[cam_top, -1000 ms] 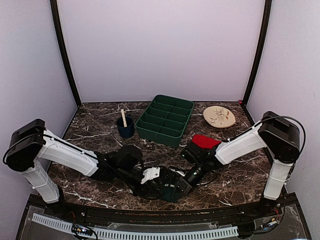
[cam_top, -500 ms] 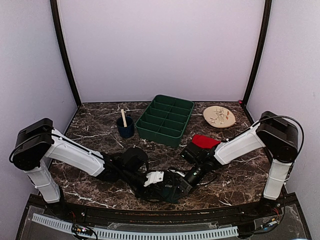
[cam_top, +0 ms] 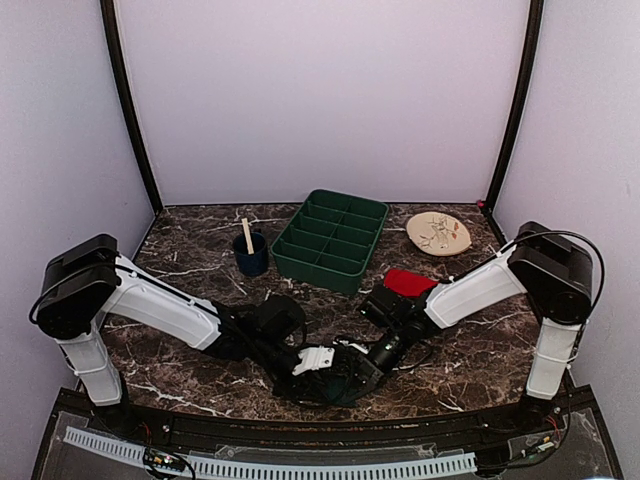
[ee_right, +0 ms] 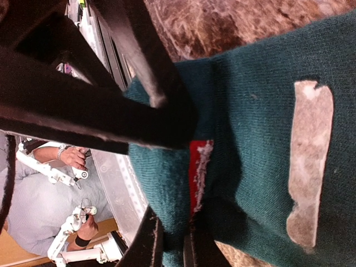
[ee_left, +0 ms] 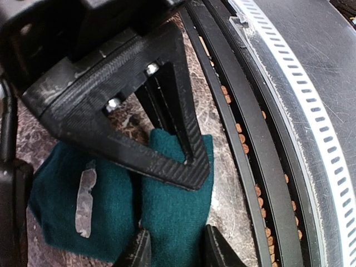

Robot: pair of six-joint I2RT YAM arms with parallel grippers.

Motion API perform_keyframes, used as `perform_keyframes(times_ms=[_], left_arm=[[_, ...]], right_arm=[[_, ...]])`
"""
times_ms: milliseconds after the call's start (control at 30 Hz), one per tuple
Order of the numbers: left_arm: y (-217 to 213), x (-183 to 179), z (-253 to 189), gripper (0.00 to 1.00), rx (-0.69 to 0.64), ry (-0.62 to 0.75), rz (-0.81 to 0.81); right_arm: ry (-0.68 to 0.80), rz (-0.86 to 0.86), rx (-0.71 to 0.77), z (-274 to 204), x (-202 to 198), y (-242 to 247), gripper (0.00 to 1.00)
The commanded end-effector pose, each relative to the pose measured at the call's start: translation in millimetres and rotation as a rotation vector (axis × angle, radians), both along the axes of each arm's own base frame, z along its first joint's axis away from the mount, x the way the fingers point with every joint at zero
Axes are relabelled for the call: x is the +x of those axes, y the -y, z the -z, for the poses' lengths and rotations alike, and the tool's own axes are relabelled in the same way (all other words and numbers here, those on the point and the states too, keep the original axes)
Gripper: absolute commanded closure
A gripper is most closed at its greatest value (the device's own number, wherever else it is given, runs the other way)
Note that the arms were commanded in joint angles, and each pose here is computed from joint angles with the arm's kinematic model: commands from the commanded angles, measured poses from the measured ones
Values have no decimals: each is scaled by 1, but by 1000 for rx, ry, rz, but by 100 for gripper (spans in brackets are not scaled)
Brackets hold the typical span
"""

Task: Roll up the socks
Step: Roll the sock at the center of the board.

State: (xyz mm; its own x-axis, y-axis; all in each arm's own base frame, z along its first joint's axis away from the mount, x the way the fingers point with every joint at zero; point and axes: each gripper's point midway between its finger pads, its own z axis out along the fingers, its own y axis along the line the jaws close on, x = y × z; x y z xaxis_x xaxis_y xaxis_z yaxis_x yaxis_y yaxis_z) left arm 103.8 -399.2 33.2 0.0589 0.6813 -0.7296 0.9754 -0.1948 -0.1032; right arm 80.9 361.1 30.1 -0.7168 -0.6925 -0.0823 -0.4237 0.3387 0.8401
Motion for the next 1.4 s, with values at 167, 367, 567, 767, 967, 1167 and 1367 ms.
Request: perform_keyframes(times_ms=[167,367,567,767,967,1167,1367], left_arm=[[-8,-14,20,85,100,-68,64],[-11,-18,26,96,127,-102,86],[-14,-13,25,99,139,-181,65],[-16,-1,17,99,138,-295,37],[-13,9,10,100,165,-410,40],[-9,16,2,99,194,-539,34],[-8,20,-1,99,206,-626,24]], right_arm=[[2,-4,31,-2,6,-3,100],[17,7,22,-2,11,1,90],[45,45,10,-3,22,10,66],[94,96,12,-8,33,19,60],[180,134,-1,-10,43,24,59],[315,194,-18,-12,56,34,58],[438,293,-41,-14,71,48,58]])
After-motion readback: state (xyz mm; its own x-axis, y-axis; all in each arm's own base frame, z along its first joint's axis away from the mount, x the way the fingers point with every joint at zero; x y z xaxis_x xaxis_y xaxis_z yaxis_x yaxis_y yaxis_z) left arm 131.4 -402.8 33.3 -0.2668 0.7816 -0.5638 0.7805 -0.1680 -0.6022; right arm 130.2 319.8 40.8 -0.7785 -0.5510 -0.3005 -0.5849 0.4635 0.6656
